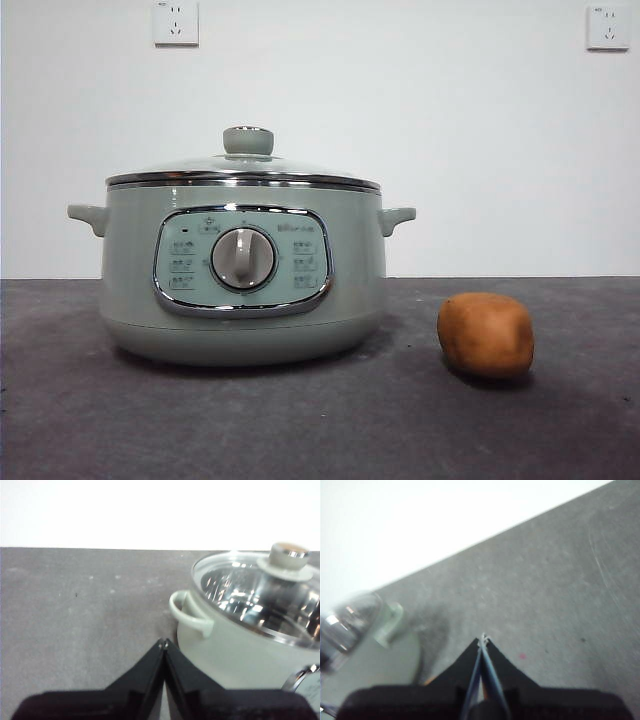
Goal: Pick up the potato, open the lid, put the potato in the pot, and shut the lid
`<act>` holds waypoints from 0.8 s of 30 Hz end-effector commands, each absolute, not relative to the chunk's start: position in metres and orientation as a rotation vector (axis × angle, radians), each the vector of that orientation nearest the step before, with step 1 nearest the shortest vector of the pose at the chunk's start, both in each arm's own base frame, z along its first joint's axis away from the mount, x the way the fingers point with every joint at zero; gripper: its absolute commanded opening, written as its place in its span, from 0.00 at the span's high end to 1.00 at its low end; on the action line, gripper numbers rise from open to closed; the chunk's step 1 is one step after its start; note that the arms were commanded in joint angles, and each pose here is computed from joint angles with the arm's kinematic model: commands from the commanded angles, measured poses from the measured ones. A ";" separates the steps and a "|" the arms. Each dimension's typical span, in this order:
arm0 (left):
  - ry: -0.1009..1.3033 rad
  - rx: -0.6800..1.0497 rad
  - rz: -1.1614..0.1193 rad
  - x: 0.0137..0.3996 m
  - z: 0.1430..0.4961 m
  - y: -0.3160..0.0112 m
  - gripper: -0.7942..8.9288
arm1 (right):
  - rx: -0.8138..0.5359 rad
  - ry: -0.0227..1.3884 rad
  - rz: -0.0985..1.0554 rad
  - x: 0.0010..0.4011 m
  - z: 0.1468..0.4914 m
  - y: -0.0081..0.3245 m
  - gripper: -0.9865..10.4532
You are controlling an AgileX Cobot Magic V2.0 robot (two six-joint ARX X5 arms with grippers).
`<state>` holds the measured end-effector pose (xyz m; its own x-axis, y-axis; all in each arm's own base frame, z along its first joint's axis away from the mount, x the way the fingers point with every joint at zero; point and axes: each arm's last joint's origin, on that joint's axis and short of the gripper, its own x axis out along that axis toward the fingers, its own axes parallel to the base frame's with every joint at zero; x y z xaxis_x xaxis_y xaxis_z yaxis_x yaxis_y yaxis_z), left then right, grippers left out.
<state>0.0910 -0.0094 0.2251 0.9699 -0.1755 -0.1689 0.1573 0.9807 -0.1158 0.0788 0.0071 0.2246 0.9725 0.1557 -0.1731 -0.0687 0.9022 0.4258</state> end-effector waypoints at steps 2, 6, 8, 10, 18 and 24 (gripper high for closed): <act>0.196 -0.113 -0.178 0.089 0.254 -0.010 0.92 | 0.465 0.226 0.152 0.077 0.258 0.008 0.92; 0.254 -0.115 -0.217 0.090 0.276 -0.011 0.92 | 0.433 0.298 0.213 0.079 0.285 0.010 0.91; 0.273 -0.112 -0.218 0.094 0.282 -0.011 0.92 | 0.440 0.351 0.203 0.080 0.295 0.011 0.91; 0.304 -0.115 -0.218 0.097 0.285 -0.012 0.92 | 0.443 0.394 0.195 0.081 0.303 0.011 0.91; 0.501 -0.154 -0.338 0.110 0.300 -0.016 0.92 | 0.395 0.565 0.410 0.099 0.330 0.018 0.91; 0.620 -0.188 -0.400 0.124 0.310 -0.019 0.92 | 0.393 0.747 0.442 0.127 0.332 0.021 0.90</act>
<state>0.1232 -0.0189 0.3094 0.7452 -0.4120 -0.5243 0.3038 0.9097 -0.2831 0.1226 0.0202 0.3330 0.6666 0.5121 -0.5417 -0.2276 0.8318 0.5062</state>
